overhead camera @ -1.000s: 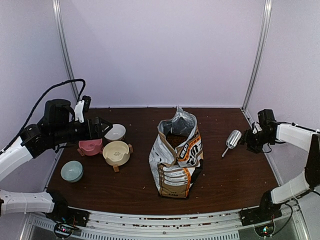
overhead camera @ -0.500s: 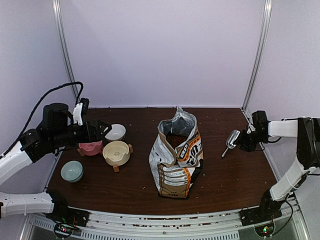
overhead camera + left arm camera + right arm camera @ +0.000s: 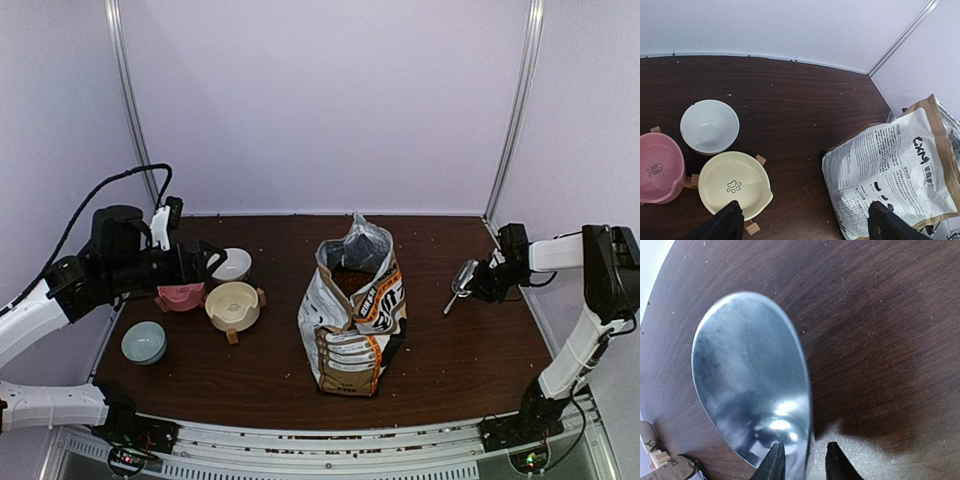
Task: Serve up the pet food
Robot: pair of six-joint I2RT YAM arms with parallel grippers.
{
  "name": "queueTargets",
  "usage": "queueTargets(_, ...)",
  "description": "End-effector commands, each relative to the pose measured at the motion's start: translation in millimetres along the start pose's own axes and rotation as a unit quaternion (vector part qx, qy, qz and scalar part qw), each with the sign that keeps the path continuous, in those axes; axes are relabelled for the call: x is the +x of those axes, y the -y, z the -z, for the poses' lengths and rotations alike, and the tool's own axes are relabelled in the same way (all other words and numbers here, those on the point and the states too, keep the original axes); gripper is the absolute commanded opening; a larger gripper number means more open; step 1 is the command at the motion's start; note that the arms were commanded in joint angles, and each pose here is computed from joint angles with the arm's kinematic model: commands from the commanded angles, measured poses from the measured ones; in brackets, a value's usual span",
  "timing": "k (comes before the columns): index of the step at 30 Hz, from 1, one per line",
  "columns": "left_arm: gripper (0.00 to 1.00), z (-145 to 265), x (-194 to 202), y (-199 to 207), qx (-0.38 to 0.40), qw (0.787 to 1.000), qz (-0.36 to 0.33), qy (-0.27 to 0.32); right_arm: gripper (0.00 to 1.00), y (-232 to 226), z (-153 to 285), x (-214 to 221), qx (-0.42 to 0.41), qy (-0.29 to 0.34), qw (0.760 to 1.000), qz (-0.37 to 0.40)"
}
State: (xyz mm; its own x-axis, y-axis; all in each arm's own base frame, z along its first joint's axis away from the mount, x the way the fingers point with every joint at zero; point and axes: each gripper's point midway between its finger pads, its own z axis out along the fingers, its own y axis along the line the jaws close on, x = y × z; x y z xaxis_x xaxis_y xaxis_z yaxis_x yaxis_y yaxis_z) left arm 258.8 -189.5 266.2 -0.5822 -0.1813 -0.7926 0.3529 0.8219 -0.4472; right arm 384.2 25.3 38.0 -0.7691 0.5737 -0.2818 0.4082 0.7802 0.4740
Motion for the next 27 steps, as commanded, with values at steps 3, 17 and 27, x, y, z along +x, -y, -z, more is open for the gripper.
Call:
queueTargets(3, 0.89, 2.7, -16.4, 5.5, 0.009, 1.000, -0.002, 0.029, 0.24, -6.3, -4.6, -14.7, -0.012, 0.015, 1.000, -0.009)
queueTargets(17, 0.89, 8.8, -14.5, 1.6, 0.005, 0.999, -0.006, 0.037, 0.08, -5.4, -6.3, -17.6, -0.010, 0.022, 1.000, -0.014)
queueTargets(27, 0.89, 15.6, -26.9, 6.4, 0.013, 0.998, -0.022, 0.064, 0.00, -15.8, 10.3, -14.9, -0.034, 0.029, 0.999, -0.020)
